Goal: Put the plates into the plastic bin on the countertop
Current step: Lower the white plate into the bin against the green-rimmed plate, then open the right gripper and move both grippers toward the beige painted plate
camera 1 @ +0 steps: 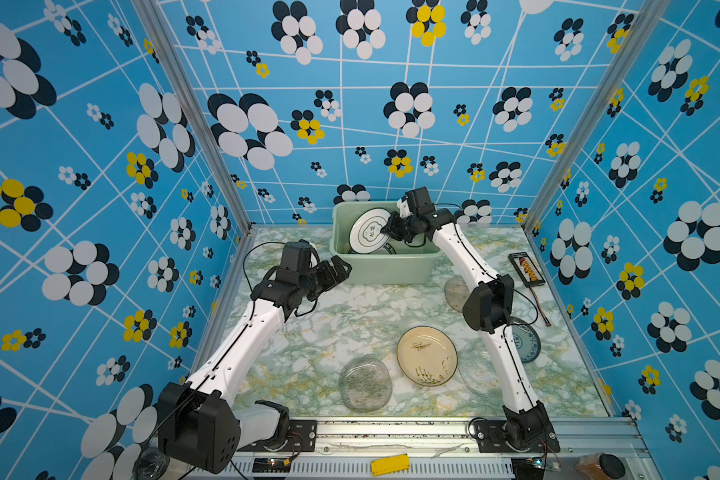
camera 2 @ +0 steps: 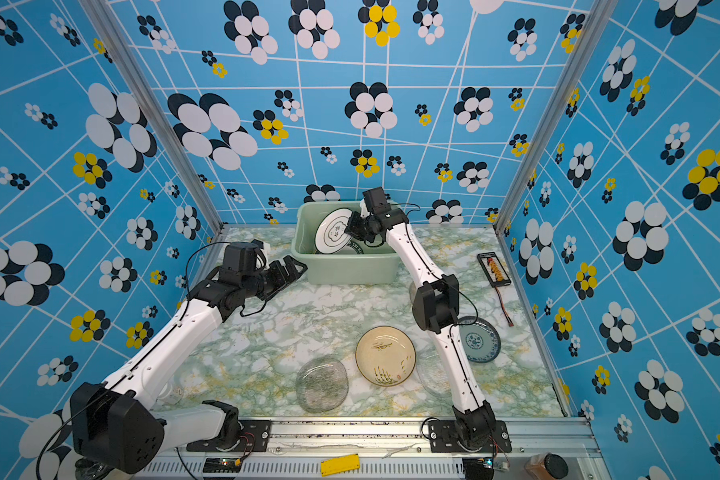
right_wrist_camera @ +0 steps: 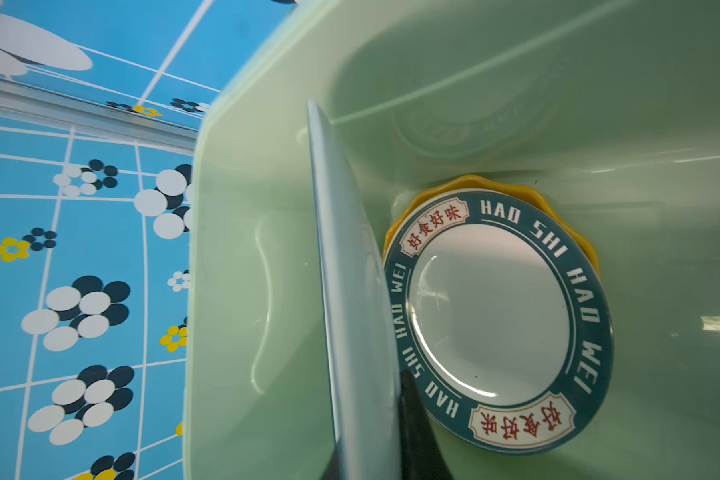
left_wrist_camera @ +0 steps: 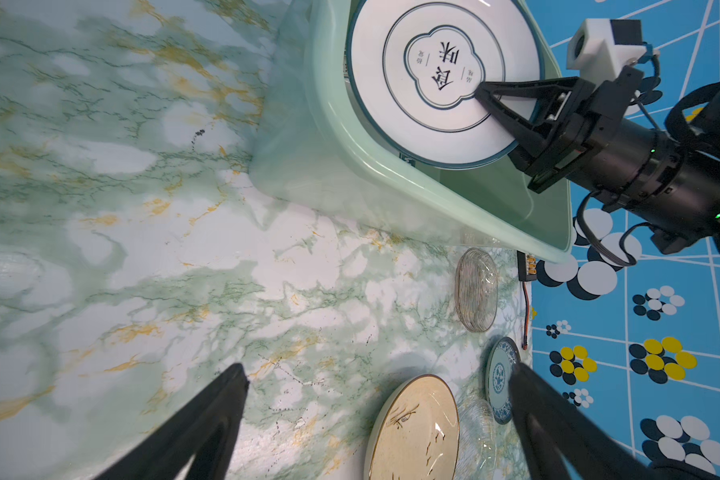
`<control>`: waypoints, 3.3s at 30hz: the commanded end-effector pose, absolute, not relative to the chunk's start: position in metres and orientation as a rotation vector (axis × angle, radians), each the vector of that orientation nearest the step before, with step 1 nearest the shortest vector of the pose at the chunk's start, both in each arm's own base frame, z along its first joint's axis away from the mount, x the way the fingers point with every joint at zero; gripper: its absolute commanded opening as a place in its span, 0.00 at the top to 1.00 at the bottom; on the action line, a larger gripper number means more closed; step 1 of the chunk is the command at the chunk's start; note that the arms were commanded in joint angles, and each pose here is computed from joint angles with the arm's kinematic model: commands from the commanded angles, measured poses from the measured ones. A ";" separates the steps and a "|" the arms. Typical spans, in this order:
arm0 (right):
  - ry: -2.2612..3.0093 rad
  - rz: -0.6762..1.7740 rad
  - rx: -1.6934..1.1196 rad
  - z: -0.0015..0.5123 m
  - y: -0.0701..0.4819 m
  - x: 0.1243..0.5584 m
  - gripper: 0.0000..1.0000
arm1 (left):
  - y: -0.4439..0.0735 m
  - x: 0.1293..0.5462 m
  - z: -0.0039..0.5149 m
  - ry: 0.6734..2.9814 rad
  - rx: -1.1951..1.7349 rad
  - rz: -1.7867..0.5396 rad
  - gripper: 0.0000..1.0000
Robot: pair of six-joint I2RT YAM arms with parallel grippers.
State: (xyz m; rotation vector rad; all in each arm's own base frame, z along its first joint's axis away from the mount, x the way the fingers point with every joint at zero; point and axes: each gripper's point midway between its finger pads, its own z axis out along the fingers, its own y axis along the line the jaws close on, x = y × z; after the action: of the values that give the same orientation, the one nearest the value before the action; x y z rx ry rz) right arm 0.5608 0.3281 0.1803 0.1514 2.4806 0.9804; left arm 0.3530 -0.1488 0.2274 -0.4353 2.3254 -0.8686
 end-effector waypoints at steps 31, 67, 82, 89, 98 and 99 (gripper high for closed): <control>2.622 0.919 0.207 0.087 0.331 0.555 0.87 | -0.156 0.357 0.226 2.367 -0.438 -0.885 0.01; 2.574 0.492 -0.086 0.176 0.303 0.517 0.01 | -0.132 0.330 0.247 2.316 -0.516 -0.744 0.01; 2.402 0.454 -0.149 0.301 0.282 0.468 0.01 | -0.108 0.304 0.280 2.259 -0.500 -0.649 0.01; 2.397 0.385 -0.138 0.344 0.247 0.423 0.01 | -0.106 0.283 0.285 2.310 -0.469 -0.599 0.01; 2.485 0.383 -0.097 0.346 0.209 0.357 0.02 | -0.136 0.278 0.302 2.317 -0.283 -0.618 0.01; 2.492 0.410 -0.092 0.344 0.207 0.346 0.02 | -0.145 0.278 0.303 2.319 -0.238 -0.638 0.01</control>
State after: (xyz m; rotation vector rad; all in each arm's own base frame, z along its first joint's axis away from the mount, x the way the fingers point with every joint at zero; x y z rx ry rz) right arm 0.3727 0.2180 0.3640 -0.1131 2.4010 0.4153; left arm 0.2778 -0.1337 0.2936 -0.3434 2.3242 -0.6434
